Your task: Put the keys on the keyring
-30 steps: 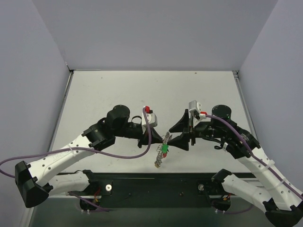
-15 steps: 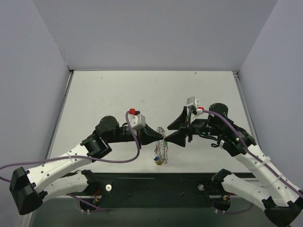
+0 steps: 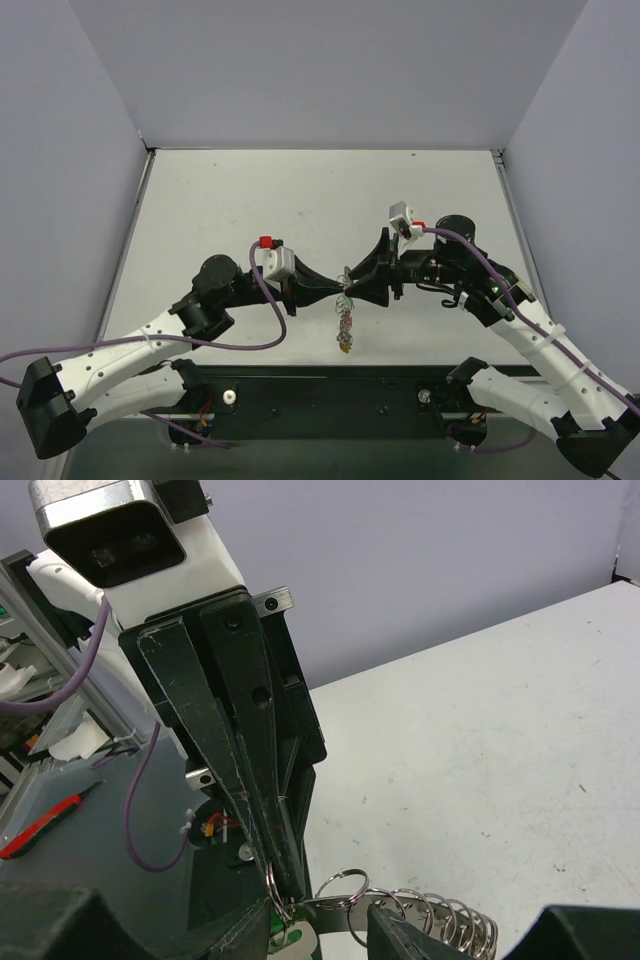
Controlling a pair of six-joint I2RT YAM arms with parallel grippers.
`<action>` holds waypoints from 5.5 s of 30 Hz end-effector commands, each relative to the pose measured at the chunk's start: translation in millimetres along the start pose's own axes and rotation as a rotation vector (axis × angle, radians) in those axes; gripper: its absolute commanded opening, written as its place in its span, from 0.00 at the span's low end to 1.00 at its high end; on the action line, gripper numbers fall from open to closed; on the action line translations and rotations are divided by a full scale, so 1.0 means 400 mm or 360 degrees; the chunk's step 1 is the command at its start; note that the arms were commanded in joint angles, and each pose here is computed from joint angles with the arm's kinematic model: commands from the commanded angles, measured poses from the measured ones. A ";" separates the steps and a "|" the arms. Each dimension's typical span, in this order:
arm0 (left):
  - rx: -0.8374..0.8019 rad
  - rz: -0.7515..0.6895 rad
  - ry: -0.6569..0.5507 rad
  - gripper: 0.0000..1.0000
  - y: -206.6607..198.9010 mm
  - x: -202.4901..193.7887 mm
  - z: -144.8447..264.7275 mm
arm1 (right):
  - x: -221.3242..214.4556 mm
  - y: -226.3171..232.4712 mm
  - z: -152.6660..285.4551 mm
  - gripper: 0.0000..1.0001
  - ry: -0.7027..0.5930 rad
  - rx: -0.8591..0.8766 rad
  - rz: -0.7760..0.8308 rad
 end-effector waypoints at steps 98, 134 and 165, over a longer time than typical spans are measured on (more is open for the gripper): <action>-0.0114 -0.0293 -0.0477 0.00 -0.025 0.143 0.005 | 0.046 0.041 0.010 0.00 -0.0208 0.0320 0.0127; 0.0034 -0.0339 -0.0388 0.00 -0.017 0.133 0.040 | 0.051 0.055 0.048 0.57 -0.0228 0.0272 0.0206; 0.0057 -0.0320 -0.0387 0.00 -0.002 0.128 0.022 | -0.002 0.028 -0.018 0.28 -0.0069 0.0226 0.0086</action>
Point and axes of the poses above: each gripper's point midway between its finger pads, its own z axis back along the fingers, its own y axis along the line the jaws close on, x = y × z, the point moved 7 cm from there along z, back along the fingers, and after that the axes turned 9 degrees about -z, right-handed, at the moved point
